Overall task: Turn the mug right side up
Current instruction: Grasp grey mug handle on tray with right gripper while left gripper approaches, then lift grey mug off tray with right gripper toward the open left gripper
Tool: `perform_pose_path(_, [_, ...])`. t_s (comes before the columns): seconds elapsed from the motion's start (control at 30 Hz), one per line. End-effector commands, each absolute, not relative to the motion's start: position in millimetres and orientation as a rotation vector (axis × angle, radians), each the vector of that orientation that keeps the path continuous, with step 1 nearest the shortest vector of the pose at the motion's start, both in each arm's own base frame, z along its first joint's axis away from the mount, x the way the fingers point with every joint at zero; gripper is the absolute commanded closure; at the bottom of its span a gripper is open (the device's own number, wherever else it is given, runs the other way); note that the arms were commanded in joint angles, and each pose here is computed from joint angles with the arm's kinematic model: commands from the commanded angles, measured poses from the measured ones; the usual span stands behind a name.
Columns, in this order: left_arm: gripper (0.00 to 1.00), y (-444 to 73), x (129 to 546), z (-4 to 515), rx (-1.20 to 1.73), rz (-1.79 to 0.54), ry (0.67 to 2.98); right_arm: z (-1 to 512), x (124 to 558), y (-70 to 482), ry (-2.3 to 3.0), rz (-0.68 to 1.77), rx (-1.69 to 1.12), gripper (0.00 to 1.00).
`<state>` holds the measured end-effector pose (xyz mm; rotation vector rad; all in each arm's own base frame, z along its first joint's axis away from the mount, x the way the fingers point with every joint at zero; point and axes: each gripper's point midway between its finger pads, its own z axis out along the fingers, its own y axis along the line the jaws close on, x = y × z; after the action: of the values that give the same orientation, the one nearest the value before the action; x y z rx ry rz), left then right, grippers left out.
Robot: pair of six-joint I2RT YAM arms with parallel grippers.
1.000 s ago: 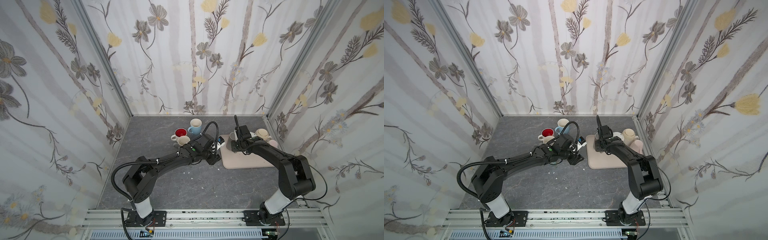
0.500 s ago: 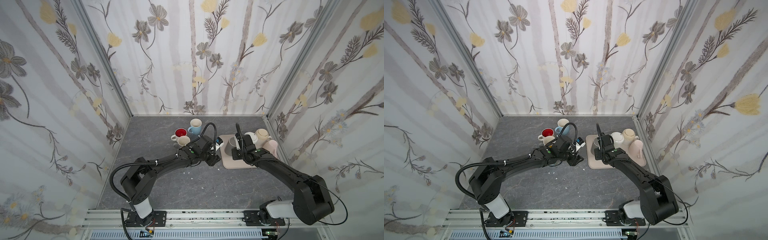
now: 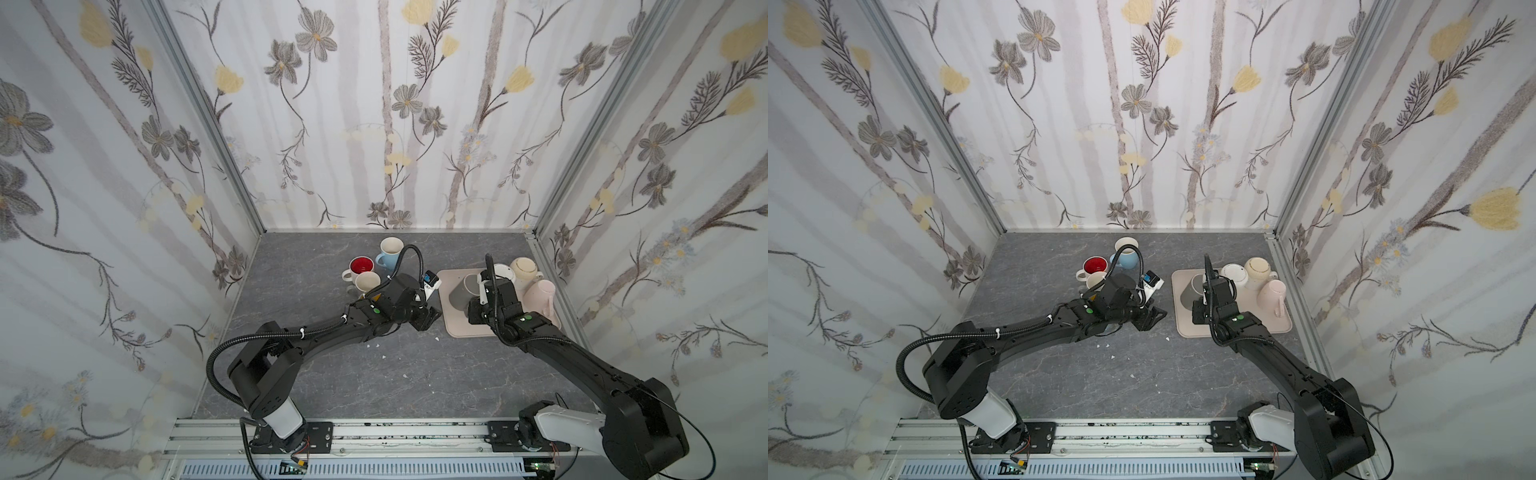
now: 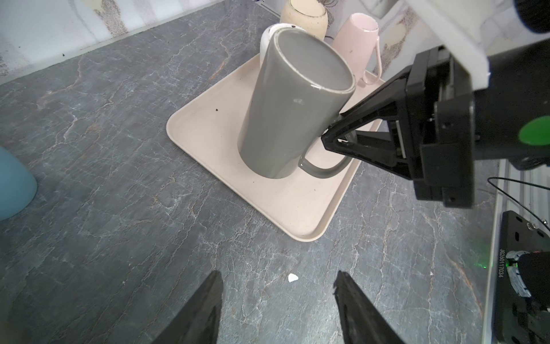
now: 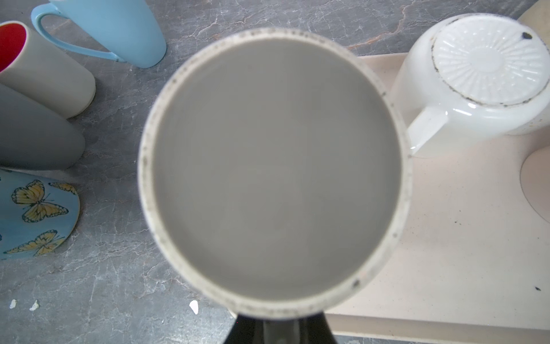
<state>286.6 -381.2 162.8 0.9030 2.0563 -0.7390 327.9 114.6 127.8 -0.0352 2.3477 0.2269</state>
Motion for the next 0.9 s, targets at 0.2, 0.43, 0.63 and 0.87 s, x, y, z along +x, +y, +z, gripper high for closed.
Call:
perform_pose_path(0.2, [0.39,-387,295,180,0.717,-0.836,2.005,170,347,116,2.139,0.453,0.1,1.0])
perform_pose_path(0.43, [0.38,-382,303,198,0.669,-0.794,1.949,212,346,115,1.986,0.636,0.136,1.0])
perform_pose_path(0.63, [0.37,-362,304,222,0.549,-0.794,1.838,253,338,122,1.825,0.772,0.128,1.0])
perform_pose_path(0.87, [0.32,-332,298,248,0.442,-0.8,1.727,294,322,142,1.642,0.976,0.036,1.0])
